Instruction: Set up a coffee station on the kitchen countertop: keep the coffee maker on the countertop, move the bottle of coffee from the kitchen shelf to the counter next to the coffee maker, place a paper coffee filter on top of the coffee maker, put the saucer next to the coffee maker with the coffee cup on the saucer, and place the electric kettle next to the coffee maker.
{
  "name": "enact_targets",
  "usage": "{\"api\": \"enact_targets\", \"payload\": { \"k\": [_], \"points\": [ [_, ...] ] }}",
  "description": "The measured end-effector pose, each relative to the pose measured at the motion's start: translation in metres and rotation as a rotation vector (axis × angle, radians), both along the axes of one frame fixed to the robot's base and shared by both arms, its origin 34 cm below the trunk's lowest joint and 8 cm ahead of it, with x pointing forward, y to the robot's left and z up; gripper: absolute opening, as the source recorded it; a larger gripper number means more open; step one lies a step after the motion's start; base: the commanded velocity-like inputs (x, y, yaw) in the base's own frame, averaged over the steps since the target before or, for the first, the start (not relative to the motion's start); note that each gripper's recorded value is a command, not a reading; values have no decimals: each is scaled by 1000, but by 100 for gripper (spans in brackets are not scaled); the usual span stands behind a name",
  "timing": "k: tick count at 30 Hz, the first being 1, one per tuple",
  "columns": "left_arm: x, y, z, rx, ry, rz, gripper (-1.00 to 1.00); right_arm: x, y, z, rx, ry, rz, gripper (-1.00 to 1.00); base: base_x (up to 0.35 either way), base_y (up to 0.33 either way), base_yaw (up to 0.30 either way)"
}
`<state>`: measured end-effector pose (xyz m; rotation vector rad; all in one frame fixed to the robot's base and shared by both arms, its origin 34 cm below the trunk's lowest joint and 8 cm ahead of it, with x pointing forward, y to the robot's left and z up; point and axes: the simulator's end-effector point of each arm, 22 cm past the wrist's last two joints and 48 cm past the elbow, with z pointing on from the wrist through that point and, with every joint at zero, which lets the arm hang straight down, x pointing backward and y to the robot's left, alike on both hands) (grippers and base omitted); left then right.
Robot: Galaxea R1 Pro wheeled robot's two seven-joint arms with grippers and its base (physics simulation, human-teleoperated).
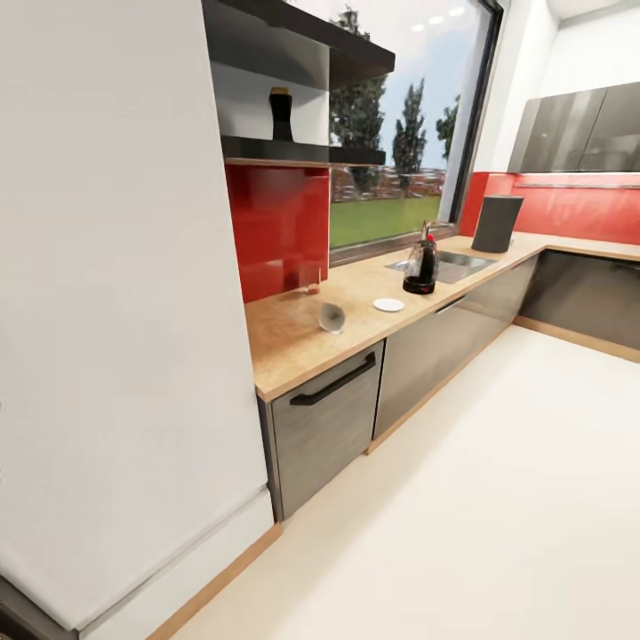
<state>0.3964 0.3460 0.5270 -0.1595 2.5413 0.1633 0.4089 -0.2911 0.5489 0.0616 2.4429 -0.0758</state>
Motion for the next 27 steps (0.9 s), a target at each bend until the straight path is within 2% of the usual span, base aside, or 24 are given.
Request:
{"api": "enact_targets", "payload": {
  "k": [17,22,27],
  "points": [
    [-2,-1,25,-1,3,-1,100,0,-2,26,1,-3,-8,100,0,0,0],
    [-2,-1,32,-2,3,-1,100,-2,-20,34,0,-6,-81,100,0,0,0],
    [-3,0,39,0,3,0,100,-5,-28,41,-2,-6,-112,100,0,0,0]
  ]
}}
